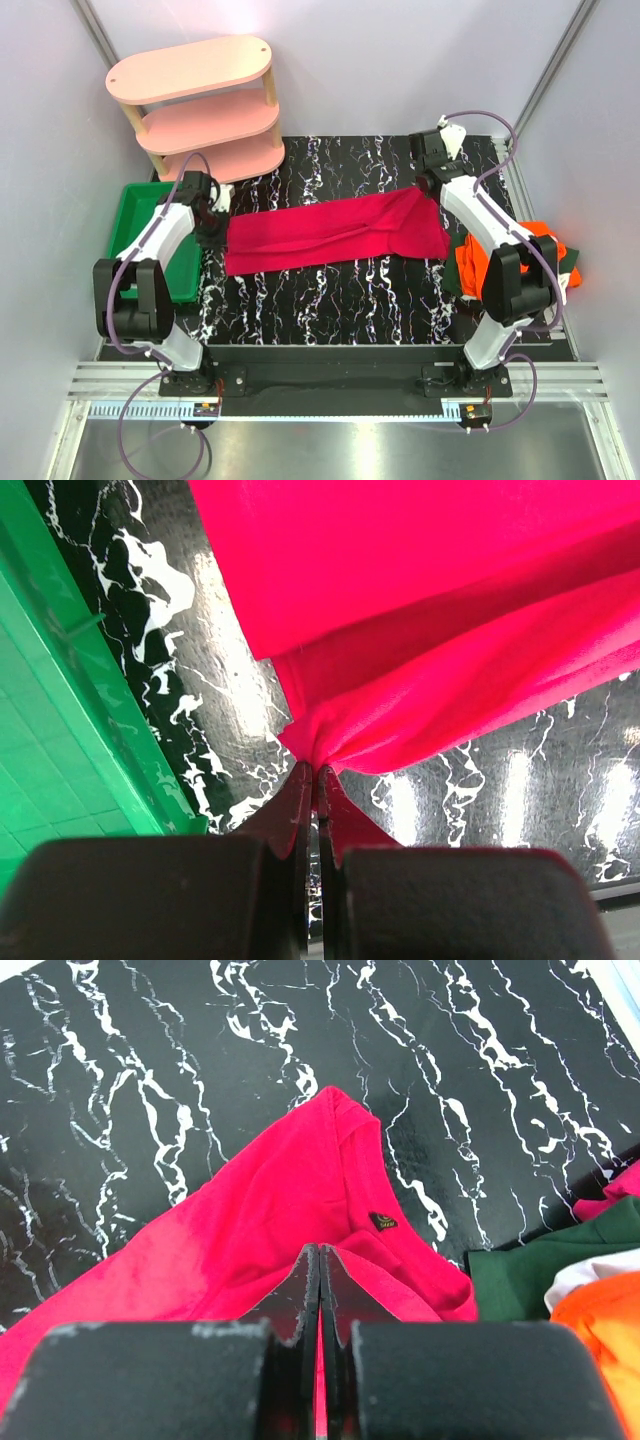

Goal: Fold and stack the t-shirts
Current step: Fold the other side of the tshirt into a rectangle

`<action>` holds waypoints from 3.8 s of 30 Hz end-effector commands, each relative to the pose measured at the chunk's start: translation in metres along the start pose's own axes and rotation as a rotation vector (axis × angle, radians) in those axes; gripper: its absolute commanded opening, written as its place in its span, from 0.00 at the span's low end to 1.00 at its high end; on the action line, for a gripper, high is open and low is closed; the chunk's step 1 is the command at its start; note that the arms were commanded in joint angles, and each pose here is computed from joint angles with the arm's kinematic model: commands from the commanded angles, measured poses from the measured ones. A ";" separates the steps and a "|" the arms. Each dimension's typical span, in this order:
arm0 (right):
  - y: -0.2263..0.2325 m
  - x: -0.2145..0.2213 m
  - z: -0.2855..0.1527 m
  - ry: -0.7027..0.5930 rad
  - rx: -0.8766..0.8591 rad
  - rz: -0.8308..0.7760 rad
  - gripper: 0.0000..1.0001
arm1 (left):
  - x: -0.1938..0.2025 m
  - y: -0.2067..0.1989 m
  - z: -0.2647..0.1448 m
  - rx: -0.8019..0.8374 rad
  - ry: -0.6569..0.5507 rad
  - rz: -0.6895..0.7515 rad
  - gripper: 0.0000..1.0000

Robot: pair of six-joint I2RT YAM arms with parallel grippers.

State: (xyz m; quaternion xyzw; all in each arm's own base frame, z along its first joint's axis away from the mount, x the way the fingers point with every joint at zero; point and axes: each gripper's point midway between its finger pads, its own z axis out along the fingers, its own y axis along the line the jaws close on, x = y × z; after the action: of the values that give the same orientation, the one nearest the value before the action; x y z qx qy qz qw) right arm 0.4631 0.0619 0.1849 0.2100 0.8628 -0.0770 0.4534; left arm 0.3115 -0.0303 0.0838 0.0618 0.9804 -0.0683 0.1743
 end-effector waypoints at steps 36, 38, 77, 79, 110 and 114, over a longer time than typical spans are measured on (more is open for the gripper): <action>0.004 0.001 0.107 0.071 0.044 0.049 0.00 | -0.022 0.043 0.052 -0.103 0.063 -0.065 0.00; 0.006 0.001 0.109 0.073 0.040 0.048 0.00 | -0.024 0.042 0.052 -0.095 0.059 -0.068 0.00; 0.052 0.138 0.010 0.283 -0.167 -0.083 0.00 | -0.032 -0.053 0.064 0.123 0.084 0.077 0.37; 0.056 0.140 0.020 0.286 -0.160 -0.089 0.00 | -0.030 -0.052 0.067 0.117 0.096 0.078 0.37; 0.112 0.042 0.061 0.102 -0.193 -0.089 0.09 | -0.024 -0.045 0.063 0.085 0.091 0.094 0.41; 0.113 -0.009 0.007 -0.038 -0.264 -0.060 0.37 | -0.054 -0.048 0.040 0.082 -0.026 0.106 0.44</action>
State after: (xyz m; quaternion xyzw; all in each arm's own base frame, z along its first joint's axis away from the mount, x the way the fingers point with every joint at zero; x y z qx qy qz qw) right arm 0.5191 0.1546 0.0637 0.1228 0.9225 -0.0148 0.3656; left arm 0.3392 -0.0887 0.0241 0.1113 0.9834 -0.1038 0.0987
